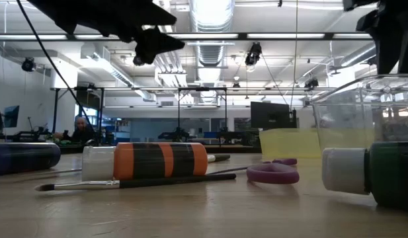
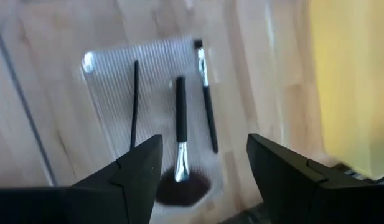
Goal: Pick & Place Paint Supplies
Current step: Put the eyeshadow brush into the transparent bin
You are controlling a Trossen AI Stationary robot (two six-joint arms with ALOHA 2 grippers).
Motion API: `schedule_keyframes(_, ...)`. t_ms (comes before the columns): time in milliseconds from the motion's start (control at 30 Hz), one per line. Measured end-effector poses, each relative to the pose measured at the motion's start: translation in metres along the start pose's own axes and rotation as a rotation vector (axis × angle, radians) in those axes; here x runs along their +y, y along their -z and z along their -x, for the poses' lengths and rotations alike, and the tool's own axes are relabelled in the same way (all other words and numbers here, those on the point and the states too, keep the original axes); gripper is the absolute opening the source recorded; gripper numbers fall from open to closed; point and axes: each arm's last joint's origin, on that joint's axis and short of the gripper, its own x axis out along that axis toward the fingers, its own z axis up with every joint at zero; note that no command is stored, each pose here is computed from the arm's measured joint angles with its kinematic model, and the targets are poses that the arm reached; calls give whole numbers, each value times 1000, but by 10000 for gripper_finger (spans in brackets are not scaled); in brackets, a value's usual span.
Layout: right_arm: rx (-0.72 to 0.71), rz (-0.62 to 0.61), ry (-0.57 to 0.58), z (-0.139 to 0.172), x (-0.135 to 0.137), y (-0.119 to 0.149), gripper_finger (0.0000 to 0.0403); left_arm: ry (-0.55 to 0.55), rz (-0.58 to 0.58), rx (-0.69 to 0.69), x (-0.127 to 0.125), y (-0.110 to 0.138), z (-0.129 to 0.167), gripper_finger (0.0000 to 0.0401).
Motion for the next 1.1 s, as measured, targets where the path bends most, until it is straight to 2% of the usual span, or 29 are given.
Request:
schedule_keyframes(167,-162,-26,15,12,1,7,234,59,-145,-41,-12,-3,-1,307)
schedule_keyframes(367,-353,-67,-40,29,-2,9,234,147,-163,-57,-24,-3,-2,307)
schedule_keyframes(567,-446,-84,-55,39,-9,12,234,226,-157,67,-43,15,-12,307)
schedule_keyframes(767,-505,-115,-43,44,-14,13,234,181,-139,251,-58,40,-31,307)
schedule_keyframes(1000,-520,-126,-42,45,-16,13,234,216,-136,346,-80,59,-55,307)
schedule_keyframes(1100,-521,-130,-49,46,-15,14,234,266,-120,399,-90,69,-62,307)
